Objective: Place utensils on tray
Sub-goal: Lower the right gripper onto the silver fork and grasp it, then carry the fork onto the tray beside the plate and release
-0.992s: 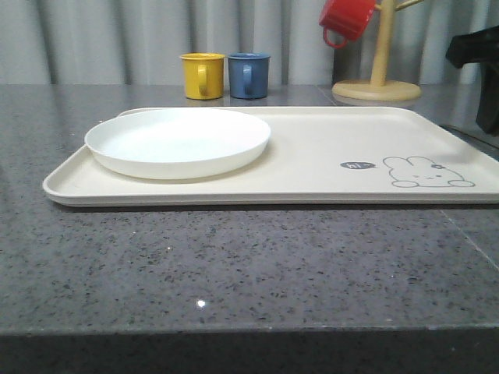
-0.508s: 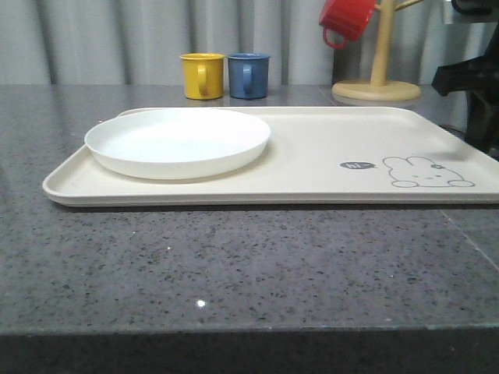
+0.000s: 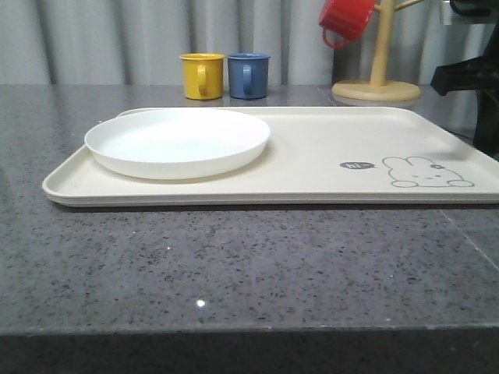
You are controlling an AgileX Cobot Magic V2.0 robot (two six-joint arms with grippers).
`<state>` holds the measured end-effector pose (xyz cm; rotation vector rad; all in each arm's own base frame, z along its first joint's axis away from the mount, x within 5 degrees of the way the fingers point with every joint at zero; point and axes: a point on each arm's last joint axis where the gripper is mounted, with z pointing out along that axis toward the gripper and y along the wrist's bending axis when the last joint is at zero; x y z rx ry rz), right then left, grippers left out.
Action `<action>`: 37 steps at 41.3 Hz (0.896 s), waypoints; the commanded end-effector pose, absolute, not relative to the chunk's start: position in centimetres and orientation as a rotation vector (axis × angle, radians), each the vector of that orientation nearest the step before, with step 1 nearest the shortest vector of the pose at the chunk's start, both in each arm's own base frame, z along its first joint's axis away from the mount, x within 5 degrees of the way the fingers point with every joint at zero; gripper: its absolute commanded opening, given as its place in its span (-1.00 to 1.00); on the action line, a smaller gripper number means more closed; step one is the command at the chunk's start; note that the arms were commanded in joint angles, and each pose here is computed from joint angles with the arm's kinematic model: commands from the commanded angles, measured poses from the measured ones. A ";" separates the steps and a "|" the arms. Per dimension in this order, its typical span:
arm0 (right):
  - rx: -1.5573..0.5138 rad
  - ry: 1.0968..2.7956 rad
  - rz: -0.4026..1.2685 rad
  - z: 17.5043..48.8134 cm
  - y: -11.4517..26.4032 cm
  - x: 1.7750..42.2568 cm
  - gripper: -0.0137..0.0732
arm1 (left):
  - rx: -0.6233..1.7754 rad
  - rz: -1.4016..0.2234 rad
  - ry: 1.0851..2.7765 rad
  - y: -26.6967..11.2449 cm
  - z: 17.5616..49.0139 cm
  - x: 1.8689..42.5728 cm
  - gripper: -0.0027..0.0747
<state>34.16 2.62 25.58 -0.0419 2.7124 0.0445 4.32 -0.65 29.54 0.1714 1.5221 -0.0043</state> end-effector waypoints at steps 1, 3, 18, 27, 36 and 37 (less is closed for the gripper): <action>-0.056 2.592 0.027 29.3 2.3 33.8 -0.84 | 0.147 -0.021 1.424 -0.6 31.1 4.2 -0.98; -0.053 2.581 0.029 30.1 2.3 33.4 -0.84 | 0.147 -0.021 1.424 -0.6 31.1 4.2 -0.98; -0.068 2.582 0.088 34.5 5.0 31.9 -0.84 | 0.147 -0.021 1.424 -0.6 31.1 4.2 -0.98; -0.172 2.566 0.176 35.2 10.2 32.0 -0.84 | 0.147 -0.021 1.424 -0.6 31.1 4.2 -0.98; -0.211 2.588 0.266 34.1 15.9 32.8 -0.84 | 0.147 -0.021 1.424 -0.6 31.1 4.2 -0.98; -0.203 2.588 0.278 34.0 16.4 32.9 -0.84 | 0.147 -0.021 1.424 -0.6 31.1 4.2 -0.98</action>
